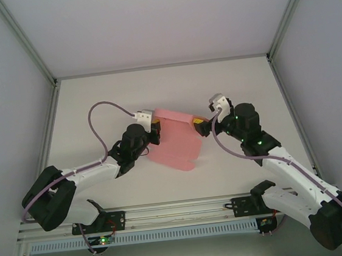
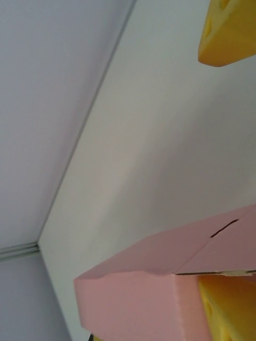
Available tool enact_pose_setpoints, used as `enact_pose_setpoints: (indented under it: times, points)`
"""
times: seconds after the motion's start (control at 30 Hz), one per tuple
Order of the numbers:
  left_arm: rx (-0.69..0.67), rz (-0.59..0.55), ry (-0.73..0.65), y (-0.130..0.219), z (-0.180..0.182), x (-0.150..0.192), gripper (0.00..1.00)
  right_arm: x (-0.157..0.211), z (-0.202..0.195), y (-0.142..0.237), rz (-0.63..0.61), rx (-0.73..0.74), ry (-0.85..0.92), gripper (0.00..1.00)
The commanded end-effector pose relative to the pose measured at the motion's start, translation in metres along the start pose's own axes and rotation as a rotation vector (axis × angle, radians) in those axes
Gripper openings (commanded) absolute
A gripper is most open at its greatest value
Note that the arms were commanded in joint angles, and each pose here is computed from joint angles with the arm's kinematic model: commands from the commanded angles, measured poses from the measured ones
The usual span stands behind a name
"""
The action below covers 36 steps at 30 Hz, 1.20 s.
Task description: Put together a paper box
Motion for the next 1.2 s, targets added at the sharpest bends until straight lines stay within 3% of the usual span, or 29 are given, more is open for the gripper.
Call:
enact_pose_setpoints:
  times: [0.0,0.13,0.27,0.43,0.53,0.63,0.73,0.87,1.17]
  points:
    - [0.033,-0.008,0.02,-0.006,-0.004,-0.011,0.0,-0.026,0.014,0.002,-0.183,-0.018,0.048,0.98]
    - [0.04,-0.016,0.014,-0.007,-0.005,-0.013,0.0,-0.015,0.017,-0.001,-0.067,0.067,0.142,0.98]
    - [-0.031,0.019,-0.021,-0.01,0.003,-0.007,0.0,-0.009,0.009,0.016,-0.047,0.132,0.136,0.98]
    - [-0.083,0.063,-0.103,-0.01,0.01,0.003,0.0,-0.005,0.007,0.04,0.087,0.073,0.043,0.98]
    - [-0.036,0.08,-0.177,-0.012,0.005,0.009,0.0,-0.02,-0.003,0.043,0.075,0.087,-0.085,0.98]
    - [0.002,0.094,-0.233,-0.015,0.001,0.014,0.0,-0.04,-0.005,0.025,0.067,-0.057,-0.23,0.98]
    - [0.034,0.101,-0.246,-0.019,-0.003,0.015,0.0,-0.043,-0.012,-0.01,0.187,-0.126,-0.384,0.98]
    - [0.068,0.124,-0.26,-0.031,-0.007,0.028,0.0,-0.028,-0.012,-0.06,0.34,-0.25,-0.445,0.98]
    - [0.1,0.178,-0.261,-0.055,-0.013,0.059,0.0,0.016,-0.018,-0.109,0.523,-0.252,-0.477,0.98]
Point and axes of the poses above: each hand's point on the last joint's axis, 136 mm out from that joint toward the fingers, its own y axis back along the fingers, its own z axis along the line the jaws close on, x = y × z, the point moved 6 cm from there along y, back along the fingers, and after that the axes turned 6 degrees about -y, right-handed, at the moved point
